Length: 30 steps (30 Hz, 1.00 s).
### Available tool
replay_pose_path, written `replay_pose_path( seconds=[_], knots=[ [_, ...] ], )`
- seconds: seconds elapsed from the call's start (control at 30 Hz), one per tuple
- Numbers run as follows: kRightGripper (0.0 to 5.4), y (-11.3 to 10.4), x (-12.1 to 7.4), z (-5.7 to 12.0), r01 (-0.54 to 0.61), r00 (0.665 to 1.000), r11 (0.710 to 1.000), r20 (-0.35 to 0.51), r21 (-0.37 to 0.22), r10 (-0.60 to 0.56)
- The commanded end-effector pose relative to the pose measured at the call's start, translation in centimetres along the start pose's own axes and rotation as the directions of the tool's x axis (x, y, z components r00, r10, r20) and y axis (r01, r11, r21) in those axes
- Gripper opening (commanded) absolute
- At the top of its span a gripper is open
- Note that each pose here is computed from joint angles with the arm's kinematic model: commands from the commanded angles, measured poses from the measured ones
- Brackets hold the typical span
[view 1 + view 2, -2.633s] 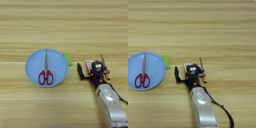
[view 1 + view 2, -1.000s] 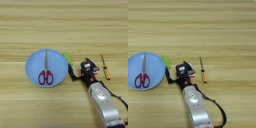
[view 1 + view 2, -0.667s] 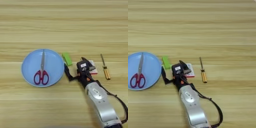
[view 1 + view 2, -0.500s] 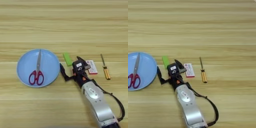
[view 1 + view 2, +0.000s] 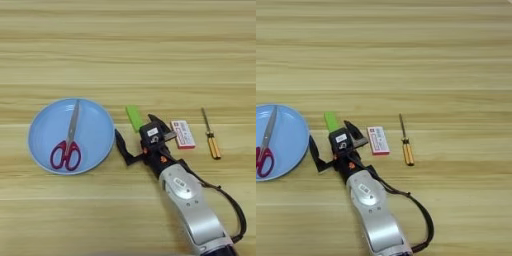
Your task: Move the objects on the table
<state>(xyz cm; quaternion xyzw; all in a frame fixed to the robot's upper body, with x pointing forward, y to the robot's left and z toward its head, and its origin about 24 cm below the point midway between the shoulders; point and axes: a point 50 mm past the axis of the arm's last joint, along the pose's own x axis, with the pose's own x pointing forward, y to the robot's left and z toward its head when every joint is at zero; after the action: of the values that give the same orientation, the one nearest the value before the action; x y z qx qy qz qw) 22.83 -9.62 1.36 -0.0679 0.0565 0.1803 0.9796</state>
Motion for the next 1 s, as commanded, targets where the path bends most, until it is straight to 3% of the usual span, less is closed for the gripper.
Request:
replay_pose_path(
  seconds=[0.03,1.0],
  knots=[
    [5.39,-0.5,1.2,2.5,0.012,0.993,1.0,0.121,-0.015,-0.01],
    [5.39,-1.2,3.5,1.0,0.044,0.999,0.998,0.024,0.051,-0.045]
  ],
)
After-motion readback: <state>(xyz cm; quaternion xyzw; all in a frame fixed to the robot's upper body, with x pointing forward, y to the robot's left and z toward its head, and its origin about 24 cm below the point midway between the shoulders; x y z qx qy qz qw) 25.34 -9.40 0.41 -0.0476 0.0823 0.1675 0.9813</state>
